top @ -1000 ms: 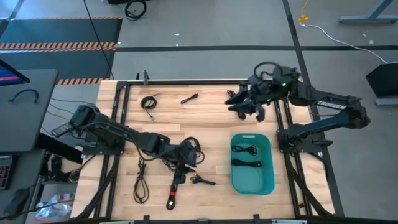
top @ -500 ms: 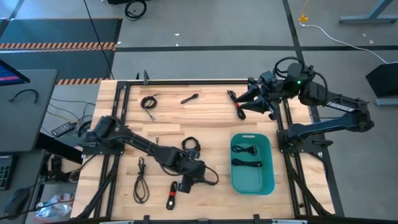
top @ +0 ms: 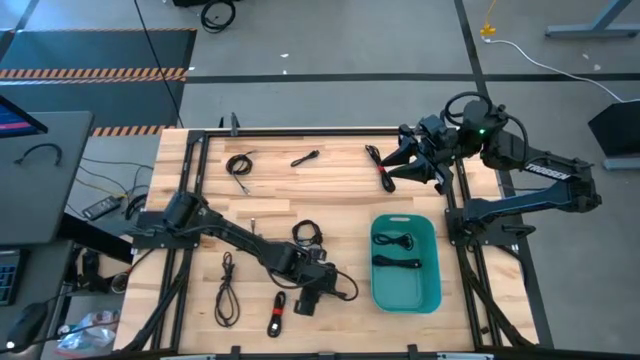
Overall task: Pick and place USB-C Cables
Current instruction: Put the black charger cable into the green bin
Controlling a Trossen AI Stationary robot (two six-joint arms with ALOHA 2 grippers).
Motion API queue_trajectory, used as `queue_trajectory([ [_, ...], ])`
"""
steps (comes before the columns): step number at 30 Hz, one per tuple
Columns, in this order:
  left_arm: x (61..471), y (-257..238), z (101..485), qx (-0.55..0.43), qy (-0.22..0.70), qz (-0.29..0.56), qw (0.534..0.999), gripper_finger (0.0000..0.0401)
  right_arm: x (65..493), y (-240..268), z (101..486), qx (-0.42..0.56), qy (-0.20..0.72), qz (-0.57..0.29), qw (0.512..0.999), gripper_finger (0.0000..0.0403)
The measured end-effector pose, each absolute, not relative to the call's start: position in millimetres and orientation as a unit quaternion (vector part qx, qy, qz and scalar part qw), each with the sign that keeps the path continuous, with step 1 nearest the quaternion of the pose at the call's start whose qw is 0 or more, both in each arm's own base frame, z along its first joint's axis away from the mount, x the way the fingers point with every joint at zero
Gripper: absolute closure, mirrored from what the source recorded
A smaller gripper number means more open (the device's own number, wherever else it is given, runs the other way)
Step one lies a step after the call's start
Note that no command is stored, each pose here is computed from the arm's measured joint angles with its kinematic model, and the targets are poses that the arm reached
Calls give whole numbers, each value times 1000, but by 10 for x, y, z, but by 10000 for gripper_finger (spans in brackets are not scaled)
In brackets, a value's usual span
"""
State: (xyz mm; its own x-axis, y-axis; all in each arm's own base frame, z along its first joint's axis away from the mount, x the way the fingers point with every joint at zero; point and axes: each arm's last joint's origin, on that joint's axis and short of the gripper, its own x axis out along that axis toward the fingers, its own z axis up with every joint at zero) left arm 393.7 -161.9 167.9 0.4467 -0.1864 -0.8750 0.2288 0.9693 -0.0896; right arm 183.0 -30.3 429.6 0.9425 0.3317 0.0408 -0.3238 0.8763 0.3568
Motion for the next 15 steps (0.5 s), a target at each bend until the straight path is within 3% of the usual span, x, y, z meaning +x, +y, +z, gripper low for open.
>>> queue_trajectory([
  [15,3987,-1579,1424,10,540,-118,833,200,1772,-282,4431,167,-44,200,964,243],
])
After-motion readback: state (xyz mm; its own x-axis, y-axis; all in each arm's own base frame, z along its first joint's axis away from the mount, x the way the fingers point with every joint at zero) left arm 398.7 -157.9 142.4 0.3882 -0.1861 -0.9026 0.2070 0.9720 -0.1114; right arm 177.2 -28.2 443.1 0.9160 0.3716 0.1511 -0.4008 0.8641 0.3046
